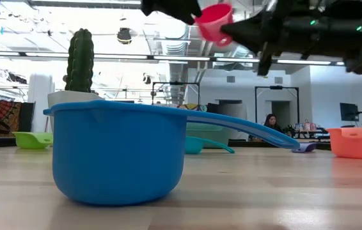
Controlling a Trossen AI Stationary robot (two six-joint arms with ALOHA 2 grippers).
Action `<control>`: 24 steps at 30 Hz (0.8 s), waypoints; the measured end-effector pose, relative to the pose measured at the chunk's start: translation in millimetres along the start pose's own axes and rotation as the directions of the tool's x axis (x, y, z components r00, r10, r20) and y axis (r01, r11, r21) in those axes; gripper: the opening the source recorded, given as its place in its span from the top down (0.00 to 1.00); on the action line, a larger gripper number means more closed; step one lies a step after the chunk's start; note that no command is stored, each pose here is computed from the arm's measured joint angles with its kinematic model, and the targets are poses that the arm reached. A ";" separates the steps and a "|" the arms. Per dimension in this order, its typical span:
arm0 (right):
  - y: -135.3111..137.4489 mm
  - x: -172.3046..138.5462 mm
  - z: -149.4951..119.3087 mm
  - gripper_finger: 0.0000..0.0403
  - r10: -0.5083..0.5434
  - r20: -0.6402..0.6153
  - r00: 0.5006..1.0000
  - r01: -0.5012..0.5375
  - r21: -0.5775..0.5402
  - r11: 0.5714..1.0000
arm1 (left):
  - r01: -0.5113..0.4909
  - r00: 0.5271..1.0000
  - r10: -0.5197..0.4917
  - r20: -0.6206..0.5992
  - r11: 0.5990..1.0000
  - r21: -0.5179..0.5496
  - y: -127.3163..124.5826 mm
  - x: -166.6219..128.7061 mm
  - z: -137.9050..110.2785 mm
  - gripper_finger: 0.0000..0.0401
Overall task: Nest measuring cups in basket
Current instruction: Stack the red measuring cup into the orange measuring cup
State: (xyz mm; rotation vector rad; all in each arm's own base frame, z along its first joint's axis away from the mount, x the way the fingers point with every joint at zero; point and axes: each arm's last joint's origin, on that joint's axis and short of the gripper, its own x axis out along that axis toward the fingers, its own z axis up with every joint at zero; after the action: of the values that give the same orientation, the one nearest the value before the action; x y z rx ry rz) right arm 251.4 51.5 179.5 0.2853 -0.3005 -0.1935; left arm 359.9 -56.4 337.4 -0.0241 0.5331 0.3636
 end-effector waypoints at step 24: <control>-19.4 -45.6 36.4 0.98 0.127 0.061 0.990 -0.130 0.043 0.991 | 0.318 0.812 -0.236 0.534 0.946 -0.066 35.6 49.2 -25.8 0.64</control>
State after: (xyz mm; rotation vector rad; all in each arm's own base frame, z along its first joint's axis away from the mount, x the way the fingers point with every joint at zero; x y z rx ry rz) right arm 194.3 34.7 194.9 0.3064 -0.3806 -0.0680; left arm 374.2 -9.7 293.0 -0.1475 -0.0454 0.1090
